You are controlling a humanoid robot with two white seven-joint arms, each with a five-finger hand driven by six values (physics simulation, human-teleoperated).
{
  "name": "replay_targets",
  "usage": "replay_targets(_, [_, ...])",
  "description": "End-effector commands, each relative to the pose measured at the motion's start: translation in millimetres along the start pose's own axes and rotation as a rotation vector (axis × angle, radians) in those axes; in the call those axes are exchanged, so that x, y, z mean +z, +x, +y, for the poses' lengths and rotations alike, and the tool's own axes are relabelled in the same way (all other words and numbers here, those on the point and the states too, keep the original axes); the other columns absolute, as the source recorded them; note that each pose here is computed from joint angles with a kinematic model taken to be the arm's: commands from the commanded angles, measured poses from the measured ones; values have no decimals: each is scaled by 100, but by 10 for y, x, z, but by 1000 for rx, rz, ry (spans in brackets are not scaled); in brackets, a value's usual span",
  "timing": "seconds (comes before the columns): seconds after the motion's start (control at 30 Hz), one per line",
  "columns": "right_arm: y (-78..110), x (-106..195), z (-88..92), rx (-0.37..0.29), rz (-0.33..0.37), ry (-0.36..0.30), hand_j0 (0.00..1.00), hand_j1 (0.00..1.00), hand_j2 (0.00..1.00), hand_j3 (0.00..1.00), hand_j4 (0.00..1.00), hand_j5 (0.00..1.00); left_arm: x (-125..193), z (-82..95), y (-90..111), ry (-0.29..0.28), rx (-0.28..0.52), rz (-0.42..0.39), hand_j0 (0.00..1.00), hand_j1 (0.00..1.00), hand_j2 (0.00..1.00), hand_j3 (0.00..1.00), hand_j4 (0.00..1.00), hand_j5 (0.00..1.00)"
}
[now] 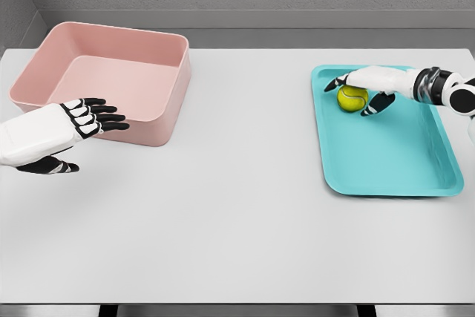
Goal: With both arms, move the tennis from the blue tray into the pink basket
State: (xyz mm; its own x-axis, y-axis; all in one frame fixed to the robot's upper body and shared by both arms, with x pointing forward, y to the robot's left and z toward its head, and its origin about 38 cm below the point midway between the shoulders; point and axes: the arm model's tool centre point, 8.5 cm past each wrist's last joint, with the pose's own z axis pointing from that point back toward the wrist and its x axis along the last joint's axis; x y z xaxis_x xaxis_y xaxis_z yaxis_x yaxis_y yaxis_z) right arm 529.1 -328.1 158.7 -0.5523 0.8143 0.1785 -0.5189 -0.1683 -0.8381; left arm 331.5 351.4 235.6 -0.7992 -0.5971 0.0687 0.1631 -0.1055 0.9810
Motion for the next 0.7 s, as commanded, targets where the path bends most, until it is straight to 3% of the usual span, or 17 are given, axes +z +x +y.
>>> replay_targets(0.0, [-7,4,-2,2,5,1,79,79,79,79,79,79,3,10,-1,4,4,0,100,100,100,100,100,100])
replay_targets(0.5, [-2,10,-27,2,3,-8,53,53,53,53,53,53,2,5,0,3,5,0,100,100,100,100,100,100])
replay_targets(0.67, [18,18,-100,9,-3,-24,52,52,52,52,52,52,2,5,0,3,5,0,100,100,100,100,100,100])
